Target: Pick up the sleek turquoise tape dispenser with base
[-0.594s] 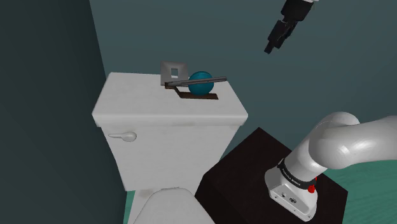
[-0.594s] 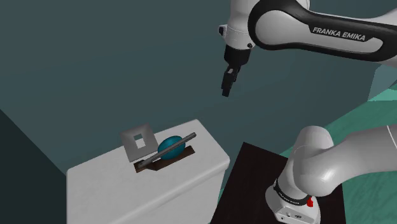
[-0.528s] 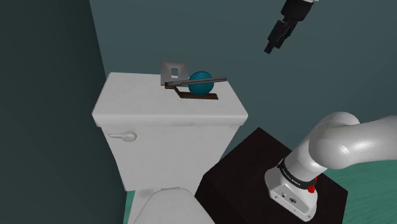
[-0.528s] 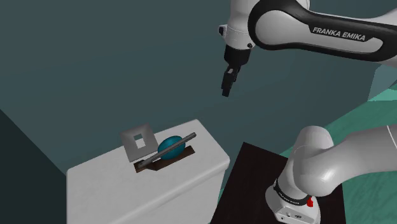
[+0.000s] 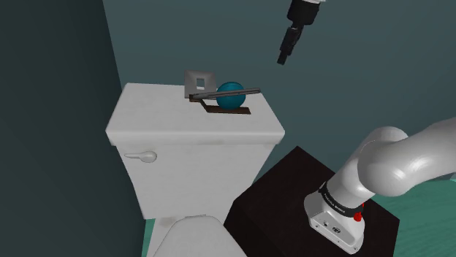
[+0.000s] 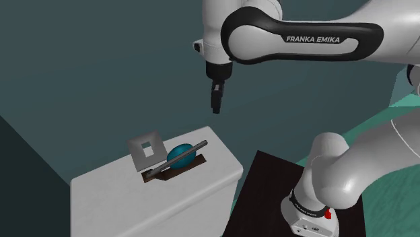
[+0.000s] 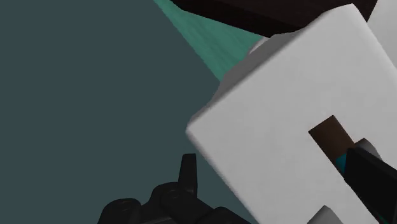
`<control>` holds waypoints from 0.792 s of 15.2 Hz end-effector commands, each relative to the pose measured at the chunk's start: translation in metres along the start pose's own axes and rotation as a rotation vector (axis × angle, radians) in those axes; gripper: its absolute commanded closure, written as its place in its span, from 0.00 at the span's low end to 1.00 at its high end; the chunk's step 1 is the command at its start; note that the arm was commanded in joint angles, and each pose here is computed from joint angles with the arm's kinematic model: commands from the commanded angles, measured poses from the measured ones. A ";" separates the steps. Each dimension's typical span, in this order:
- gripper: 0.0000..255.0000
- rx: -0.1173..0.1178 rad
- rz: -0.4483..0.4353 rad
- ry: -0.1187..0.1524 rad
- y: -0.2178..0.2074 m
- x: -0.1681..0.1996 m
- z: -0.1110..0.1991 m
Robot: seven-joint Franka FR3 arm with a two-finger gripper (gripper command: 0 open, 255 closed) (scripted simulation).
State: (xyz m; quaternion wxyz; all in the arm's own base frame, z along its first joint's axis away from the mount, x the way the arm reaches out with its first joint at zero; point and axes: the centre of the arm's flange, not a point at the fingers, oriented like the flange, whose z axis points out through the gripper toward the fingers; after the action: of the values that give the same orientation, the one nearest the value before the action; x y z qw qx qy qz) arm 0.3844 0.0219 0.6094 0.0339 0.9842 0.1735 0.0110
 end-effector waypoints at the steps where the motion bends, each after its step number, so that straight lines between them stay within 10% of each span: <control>1: 0.00 0.003 -0.083 -0.018 -0.016 0.023 0.005; 12: 0.00 0.015 -0.524 -0.114 -0.129 0.121 0.048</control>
State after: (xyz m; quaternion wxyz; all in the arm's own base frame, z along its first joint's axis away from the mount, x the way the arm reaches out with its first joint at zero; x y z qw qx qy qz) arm 0.4549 0.1667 0.5613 0.0382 0.9138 0.4012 -0.0496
